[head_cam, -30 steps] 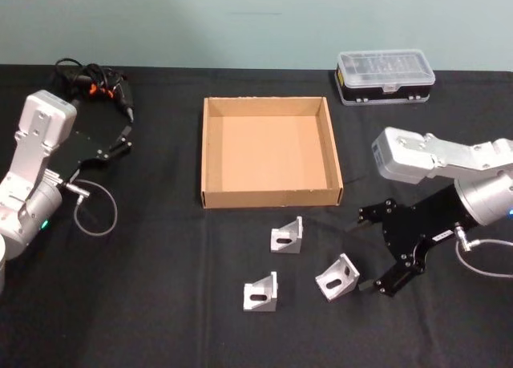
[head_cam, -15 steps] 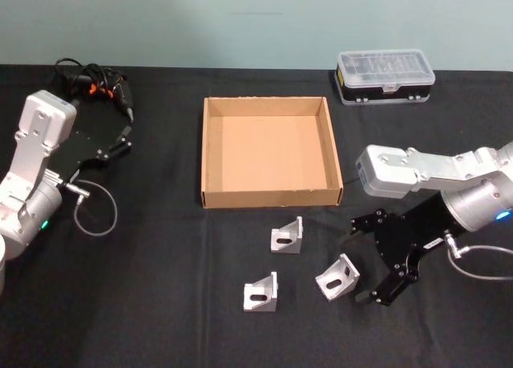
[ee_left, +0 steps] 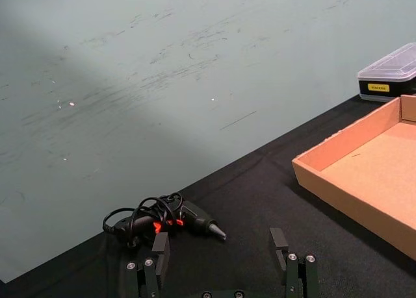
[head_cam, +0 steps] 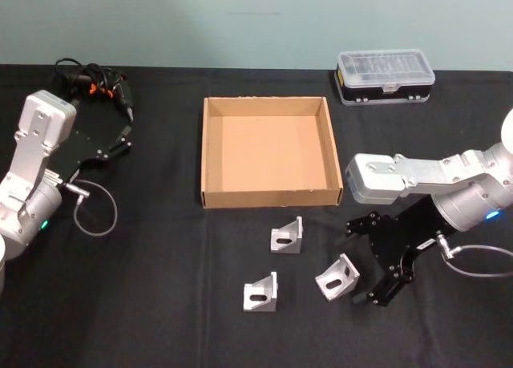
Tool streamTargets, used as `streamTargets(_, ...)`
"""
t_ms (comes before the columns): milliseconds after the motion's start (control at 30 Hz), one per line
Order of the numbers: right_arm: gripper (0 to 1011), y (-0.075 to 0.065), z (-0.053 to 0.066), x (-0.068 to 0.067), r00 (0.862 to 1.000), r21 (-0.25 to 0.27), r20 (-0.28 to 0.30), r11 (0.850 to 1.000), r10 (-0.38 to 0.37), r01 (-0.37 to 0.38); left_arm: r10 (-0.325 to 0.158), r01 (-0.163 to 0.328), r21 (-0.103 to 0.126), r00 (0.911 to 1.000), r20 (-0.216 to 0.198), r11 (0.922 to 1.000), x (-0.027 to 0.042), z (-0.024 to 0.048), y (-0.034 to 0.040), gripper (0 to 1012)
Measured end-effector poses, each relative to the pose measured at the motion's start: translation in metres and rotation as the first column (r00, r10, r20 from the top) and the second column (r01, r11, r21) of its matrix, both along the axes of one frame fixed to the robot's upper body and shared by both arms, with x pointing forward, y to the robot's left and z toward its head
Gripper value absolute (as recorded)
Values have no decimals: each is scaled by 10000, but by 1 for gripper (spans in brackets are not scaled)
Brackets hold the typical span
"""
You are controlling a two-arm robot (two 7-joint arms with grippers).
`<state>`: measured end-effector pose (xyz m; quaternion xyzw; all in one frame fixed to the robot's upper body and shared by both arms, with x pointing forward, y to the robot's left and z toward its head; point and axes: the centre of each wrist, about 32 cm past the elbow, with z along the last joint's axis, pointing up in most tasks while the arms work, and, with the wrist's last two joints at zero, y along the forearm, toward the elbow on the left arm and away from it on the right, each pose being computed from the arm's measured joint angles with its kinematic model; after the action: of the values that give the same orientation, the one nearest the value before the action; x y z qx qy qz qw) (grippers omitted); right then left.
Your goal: Use one hand to pick up the angle iron from the table and place it into the box.
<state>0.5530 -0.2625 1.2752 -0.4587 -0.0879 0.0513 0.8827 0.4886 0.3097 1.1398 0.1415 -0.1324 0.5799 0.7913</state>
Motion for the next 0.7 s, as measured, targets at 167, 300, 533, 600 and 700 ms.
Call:
streamTargets(167, 1004, 26, -21, 16, 10000, -70, 16, 10000, 60, -60, 0, 0, 0, 10000, 0, 10000, 0, 0, 0, 1000)
streamTargets(300, 1004, 48, -47, 27, 10000, -104, 21, 9999, 90, -90, -1, 1, -1, 10000, 0, 10000, 0, 0, 0, 1000)
streamTargets(533, 1004, 75, -87, 43, 10000, -139, 13, 9999, 86, -86, 0, 0, 0, 10000, 0, 10000, 0, 0, 0, 1000)
streamTargets(600, 1004, 81, -97, 46, 10000, -143, 12, 9999, 79, -79, 0, 0, 0, 10000, 1, 10000, 0, 0, 0, 1000)
streamTargets(700, 1004, 89, -114, 49, 10000, -151, 4, 9999, 82, -82, 0, 0, 0, 10000, 1, 10000, 0, 0, 0, 1000)
